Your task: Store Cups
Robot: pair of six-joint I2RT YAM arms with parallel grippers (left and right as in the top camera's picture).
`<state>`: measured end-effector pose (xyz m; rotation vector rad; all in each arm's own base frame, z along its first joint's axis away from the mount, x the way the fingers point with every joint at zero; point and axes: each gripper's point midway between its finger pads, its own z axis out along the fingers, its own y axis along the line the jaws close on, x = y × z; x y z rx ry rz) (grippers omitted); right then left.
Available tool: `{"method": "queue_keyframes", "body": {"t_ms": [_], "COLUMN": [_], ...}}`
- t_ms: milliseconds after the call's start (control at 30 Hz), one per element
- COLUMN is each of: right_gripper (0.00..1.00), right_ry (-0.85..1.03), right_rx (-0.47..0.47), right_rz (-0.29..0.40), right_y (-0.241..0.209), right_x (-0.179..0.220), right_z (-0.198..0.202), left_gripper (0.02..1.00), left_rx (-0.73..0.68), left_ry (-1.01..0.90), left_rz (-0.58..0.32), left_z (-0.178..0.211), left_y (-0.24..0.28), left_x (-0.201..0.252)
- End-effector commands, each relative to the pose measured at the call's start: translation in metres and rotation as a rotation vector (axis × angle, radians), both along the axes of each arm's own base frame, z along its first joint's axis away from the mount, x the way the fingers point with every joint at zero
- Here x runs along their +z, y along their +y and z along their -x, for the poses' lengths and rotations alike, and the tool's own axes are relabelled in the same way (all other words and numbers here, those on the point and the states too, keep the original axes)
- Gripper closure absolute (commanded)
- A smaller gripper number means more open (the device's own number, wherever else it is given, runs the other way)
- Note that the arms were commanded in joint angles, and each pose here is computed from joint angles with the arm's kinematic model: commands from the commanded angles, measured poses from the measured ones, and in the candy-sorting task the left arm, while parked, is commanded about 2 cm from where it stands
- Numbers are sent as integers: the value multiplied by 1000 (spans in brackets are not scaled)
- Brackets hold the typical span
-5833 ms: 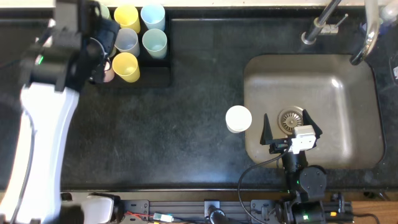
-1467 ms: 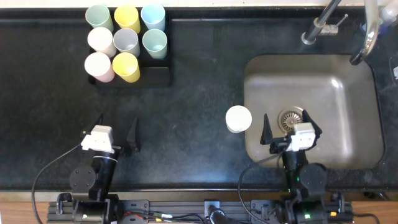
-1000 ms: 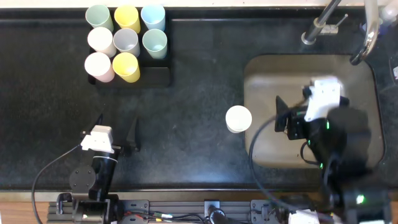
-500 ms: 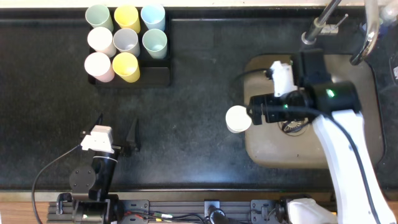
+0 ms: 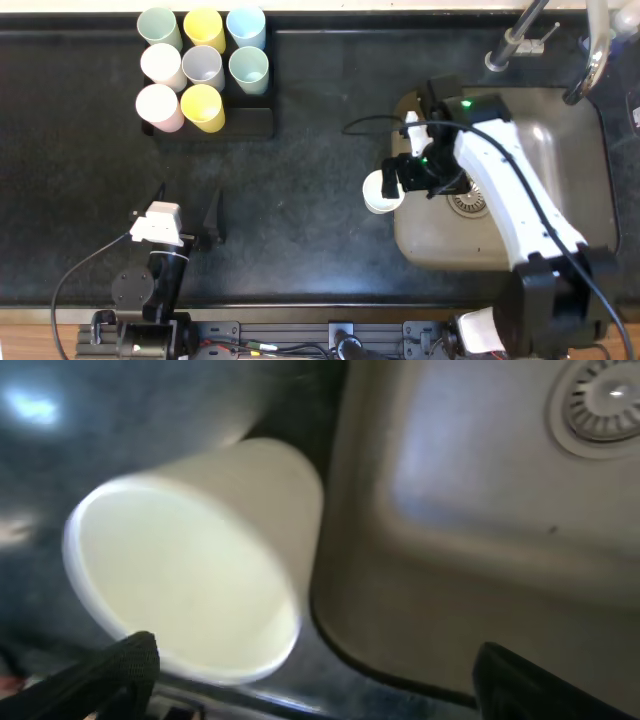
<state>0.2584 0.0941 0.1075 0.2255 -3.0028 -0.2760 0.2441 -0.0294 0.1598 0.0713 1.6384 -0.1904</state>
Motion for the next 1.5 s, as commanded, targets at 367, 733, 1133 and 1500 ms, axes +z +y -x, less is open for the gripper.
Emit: {"method": "queue_keyframes", "body": {"t_ms": [367, 733, 1133, 1500], "right_gripper": [233, 687, 956, 958], "right_ry": [-4, -36, -134, -582], "right_rx": [-33, -37, -14, -56], "right_rz": [115, 156, 110, -194], "right_y": [4, 9, 25, 83], "right_x": [-18, -21, -6, 175], "right_z": [-14, -18, -28, -60], "left_gripper": [18, 18, 20, 20], "left_rx": [13, 13, 13, 13], "left_ry": [-5, -5, -5, -5], "left_rz": [-18, -18, -18, -18], "left_z": [0, 0, 0, 0], "left_y": [3, 3, 3, 3], "left_x": [0, 0, 0, 0]}}
